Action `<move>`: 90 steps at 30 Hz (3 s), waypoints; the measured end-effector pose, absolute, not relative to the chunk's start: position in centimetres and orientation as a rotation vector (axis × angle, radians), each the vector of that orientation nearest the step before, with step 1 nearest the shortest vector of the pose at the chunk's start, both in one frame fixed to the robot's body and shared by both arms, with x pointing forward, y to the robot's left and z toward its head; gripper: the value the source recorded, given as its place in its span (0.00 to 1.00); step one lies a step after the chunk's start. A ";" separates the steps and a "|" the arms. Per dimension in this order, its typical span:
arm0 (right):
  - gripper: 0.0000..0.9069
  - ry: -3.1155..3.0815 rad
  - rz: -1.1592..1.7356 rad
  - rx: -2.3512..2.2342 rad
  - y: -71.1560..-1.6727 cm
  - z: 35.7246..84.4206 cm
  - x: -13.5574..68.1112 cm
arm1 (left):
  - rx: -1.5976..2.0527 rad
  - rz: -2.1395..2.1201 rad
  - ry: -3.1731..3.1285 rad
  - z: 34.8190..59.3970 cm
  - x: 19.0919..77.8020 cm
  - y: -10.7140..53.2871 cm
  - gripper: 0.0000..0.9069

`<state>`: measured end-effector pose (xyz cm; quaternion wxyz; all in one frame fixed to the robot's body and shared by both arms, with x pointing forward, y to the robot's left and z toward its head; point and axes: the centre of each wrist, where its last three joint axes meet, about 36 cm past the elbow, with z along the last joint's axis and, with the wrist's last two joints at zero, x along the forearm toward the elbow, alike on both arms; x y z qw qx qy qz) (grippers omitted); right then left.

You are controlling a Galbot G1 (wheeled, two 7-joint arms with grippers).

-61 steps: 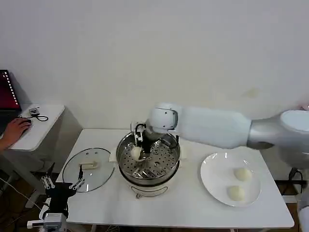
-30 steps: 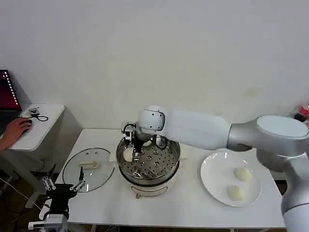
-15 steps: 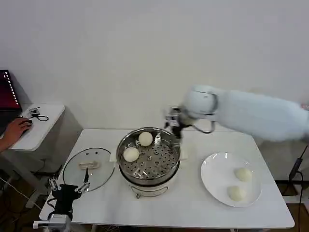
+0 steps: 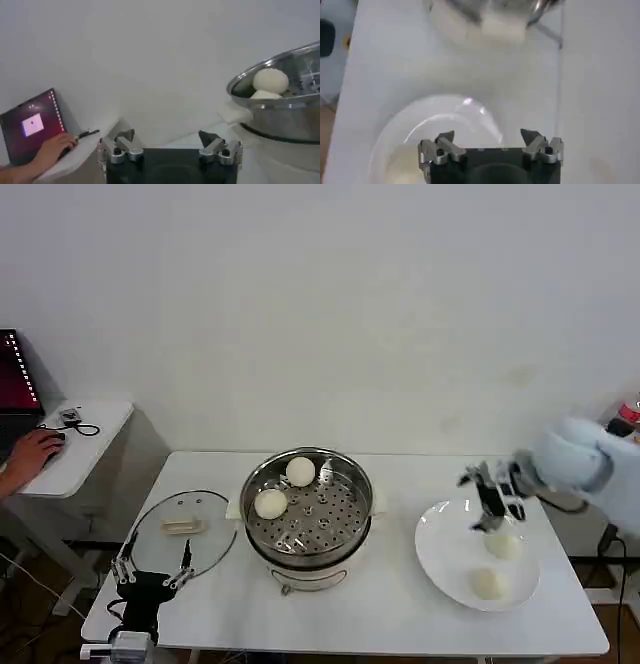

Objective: Take steamed baozi put them in steamer then cover it.

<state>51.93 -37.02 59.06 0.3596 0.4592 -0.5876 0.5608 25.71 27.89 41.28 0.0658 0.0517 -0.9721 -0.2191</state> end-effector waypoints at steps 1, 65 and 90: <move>1.00 -1.504 1.439 1.179 -37.6 58.3 51.5 | 0.156 -0.661 -2.931 41.3 25.7 27.9 1.00; 0.66 -1.470 1.387 1.262 -37.9 56.1 56.0 | 0.195 -0.685 -2.912 41.1 25.6 28.8 1.00; 0.66 -1.403 1.756 1.584 -14.8 70.0 64.0 | 0.250 -0.698 -2.915 41.9 25.7 29.5 1.00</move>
